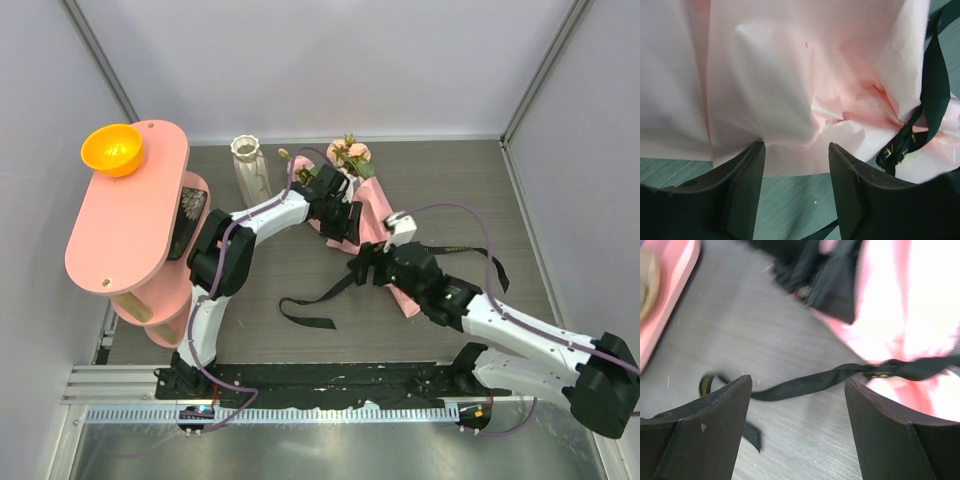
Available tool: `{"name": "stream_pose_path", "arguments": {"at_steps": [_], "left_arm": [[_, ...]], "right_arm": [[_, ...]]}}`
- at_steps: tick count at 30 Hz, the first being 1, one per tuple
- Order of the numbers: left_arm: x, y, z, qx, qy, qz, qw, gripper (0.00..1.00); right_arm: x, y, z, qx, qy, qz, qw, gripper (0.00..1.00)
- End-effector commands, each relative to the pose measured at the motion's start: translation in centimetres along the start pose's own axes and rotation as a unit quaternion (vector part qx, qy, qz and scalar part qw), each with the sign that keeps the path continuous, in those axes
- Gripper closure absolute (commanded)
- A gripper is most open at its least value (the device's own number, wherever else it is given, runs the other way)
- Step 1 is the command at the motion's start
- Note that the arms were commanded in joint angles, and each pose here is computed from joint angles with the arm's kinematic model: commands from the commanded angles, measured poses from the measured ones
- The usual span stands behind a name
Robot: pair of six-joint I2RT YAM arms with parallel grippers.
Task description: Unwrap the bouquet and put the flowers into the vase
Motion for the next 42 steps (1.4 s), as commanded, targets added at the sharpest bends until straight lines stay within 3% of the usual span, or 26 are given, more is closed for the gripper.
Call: {"name": "stream_pose_path", "arguments": {"at_steps": [1, 4, 7, 11, 15, 24, 31, 35, 39, 42], "left_arm": [[-2.7, 2.0, -4.3, -0.045, -0.033, 0.053, 0.997, 0.35], [-4.4, 1.6, -5.8, -0.054, -0.060, 0.095, 0.992, 0.29], [-6.1, 0.1, -6.6, -0.044, -0.066, 0.160, 0.984, 0.31], [-7.9, -3.1, -5.8, -0.002, -0.056, 0.224, 0.973, 0.37], [-9.0, -5.7, -4.0, 0.042, -0.025, 0.267, 0.962, 0.29], [-7.7, -6.0, -2.9, 0.043, 0.068, 0.290, 0.954, 0.32], [-6.6, -6.9, -2.0, 0.050, 0.163, 0.340, 0.925, 0.37], [-6.2, -7.0, -1.2, 0.059, 0.178, 0.332, 0.924, 0.49], [-5.6, -7.3, -0.5, 0.069, 0.193, 0.328, 0.922, 0.47], [-5.5, -7.3, -0.1, 0.069, 0.196, 0.325, 0.923, 0.50]], "right_arm": [[-5.7, 3.7, -1.2, -0.076, -0.158, 0.142, 0.974, 0.19], [-8.7, 3.5, -1.5, -0.056, -0.178, 0.217, 0.958, 0.19], [-10.9, 3.5, -1.3, -0.029, -0.192, 0.276, 0.941, 0.19], [-12.0, 3.5, 0.6, 0.019, -0.187, 0.294, 0.937, 0.22], [-12.0, 3.2, 2.3, 0.053, -0.168, 0.300, 0.938, 0.30], [-12.9, 2.3, 3.6, 0.042, -0.175, 0.320, 0.930, 0.53], [-13.5, 2.0, 4.0, 0.037, -0.181, 0.333, 0.925, 0.73], [-13.7, 2.0, 4.1, 0.033, -0.183, 0.333, 0.924, 0.75], [-13.8, 2.0, 4.1, 0.034, -0.181, 0.329, 0.926, 0.65], [-13.7, 1.7, 4.2, 0.037, -0.177, 0.329, 0.927, 0.70]]}}
Point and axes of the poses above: each gripper's point midway between its finger pads, its own z axis out along the fingers, its own x axis along the line the jaws close on, y = z × x, the point moved 5 cm from there along -z, back along the fingers, and after that the axes turned 1 degree about z, right-handed, at the moved point
